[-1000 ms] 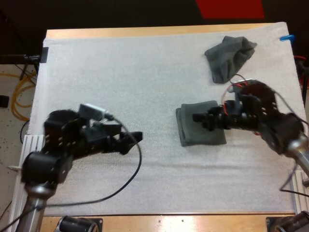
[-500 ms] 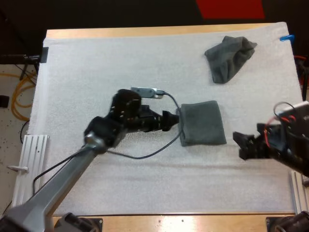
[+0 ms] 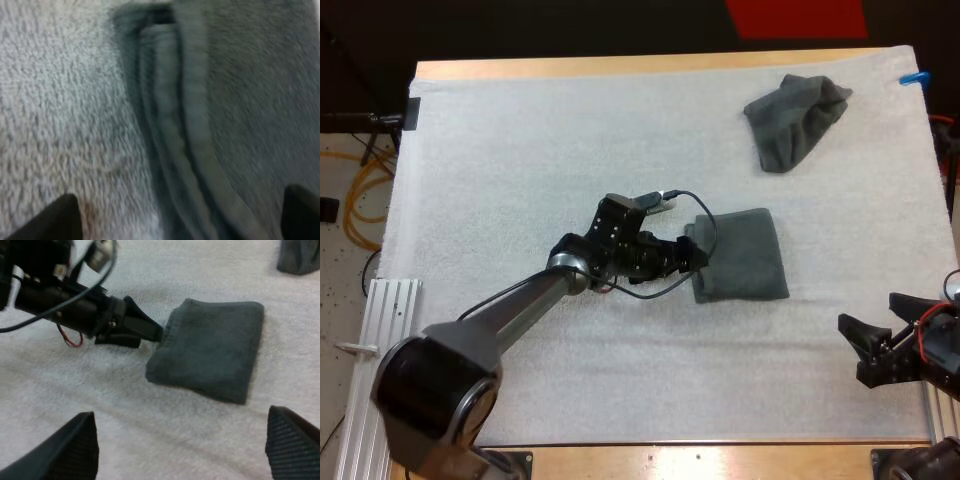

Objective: Pick towel from pile fold and stack

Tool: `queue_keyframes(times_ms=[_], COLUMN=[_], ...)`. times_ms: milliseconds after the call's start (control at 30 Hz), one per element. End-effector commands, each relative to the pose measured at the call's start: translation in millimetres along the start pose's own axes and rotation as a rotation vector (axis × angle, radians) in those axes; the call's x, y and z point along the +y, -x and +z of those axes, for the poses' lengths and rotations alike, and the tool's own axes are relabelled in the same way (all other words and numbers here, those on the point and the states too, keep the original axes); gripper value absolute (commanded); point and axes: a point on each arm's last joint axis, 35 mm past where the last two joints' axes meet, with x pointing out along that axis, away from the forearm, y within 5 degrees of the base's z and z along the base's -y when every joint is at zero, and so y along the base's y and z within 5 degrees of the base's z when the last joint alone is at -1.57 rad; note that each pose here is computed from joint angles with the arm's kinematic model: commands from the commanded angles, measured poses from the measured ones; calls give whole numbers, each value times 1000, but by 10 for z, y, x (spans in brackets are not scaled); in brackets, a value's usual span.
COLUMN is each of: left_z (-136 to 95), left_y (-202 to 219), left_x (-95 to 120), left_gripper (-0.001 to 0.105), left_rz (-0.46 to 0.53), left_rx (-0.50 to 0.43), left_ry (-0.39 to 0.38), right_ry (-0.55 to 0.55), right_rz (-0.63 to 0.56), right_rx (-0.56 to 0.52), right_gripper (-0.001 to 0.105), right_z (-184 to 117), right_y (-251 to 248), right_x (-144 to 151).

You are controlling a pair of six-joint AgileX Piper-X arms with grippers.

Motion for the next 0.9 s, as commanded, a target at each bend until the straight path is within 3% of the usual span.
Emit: queue_keyframes(times_ms=[0,200,667,733,833,867], left_z=[17,41,-79,-79,-82,-84], left_y=[-31,-130,-384,-383,-383,-383], left_x=[-22,-94,-359,-362,-359,-361], left_gripper=[78,78,76,71,54,44], left_rz=[-30,-46,11,10,11,7], left_rx=[5,7,6,9,13,20], left_ry=[25,63,71,71,69,59], right_ry=[5,5,-17,-17,-17,-17], right_rz=[-12,-13,-13,-13,-13,-13], right_rx=[-4,-4,-4,-4,-4,-4], right_gripper=[67,67,67,67,67,67], right_z=[1,1,1,1,1,1], right_y=[10,9,9,9,9,9], right_x=[-2,-3,-3,-3,-3,-3])
